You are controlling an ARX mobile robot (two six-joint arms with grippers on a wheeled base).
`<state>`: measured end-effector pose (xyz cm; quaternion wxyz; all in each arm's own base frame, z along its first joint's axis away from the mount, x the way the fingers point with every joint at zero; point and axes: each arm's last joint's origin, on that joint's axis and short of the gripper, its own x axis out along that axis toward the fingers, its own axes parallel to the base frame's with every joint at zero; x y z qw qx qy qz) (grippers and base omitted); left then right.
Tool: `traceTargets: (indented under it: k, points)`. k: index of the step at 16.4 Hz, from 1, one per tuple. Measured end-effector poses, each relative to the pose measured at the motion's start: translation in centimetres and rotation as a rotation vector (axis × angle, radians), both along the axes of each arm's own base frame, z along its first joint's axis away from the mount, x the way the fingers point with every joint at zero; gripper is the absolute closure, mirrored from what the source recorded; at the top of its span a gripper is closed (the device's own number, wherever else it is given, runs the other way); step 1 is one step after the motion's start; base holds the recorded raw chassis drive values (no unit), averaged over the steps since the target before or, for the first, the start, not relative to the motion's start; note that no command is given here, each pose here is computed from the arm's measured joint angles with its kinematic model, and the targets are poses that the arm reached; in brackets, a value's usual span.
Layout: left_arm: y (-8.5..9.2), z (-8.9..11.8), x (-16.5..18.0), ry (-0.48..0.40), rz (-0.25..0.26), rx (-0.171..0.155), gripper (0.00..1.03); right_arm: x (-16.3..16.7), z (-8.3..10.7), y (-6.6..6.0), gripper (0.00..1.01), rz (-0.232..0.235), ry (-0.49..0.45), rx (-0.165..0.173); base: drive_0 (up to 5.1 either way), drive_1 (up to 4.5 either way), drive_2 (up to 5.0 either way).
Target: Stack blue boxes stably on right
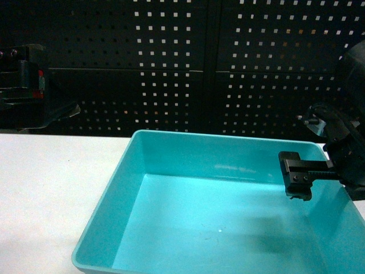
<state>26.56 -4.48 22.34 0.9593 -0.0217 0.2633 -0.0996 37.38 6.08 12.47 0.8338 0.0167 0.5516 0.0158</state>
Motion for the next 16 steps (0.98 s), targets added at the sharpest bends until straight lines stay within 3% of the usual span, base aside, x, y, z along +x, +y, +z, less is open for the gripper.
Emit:
traceTargets:
  k: [6,7,14,16]
  points:
    - [0.0,0.0,0.0,0.0,0.001,0.001,0.05,-0.1,-1.6,0.0,0.03,-0.001,0.039,-0.01,0.0,0.0,0.0]
    - [0.0,0.0,0.0,0.0,0.001,0.001,0.05,-0.1,-1.9,0.0,0.07,-0.001,0.043,-0.008,0.0,0.0,0.0]
    - [0.0,0.0,0.0,0.0,0.001,0.0,0.05,-0.3,-2.5,-0.1,0.79,0.0,0.067,-0.007,0.0,0.0,0.0]
    - [0.0,0.0,0.0,0.0,0.001,0.0,0.05,-0.3,-2.5,-0.3,0.92,-0.035,0.07,-0.003,0.0,0.0,0.0]
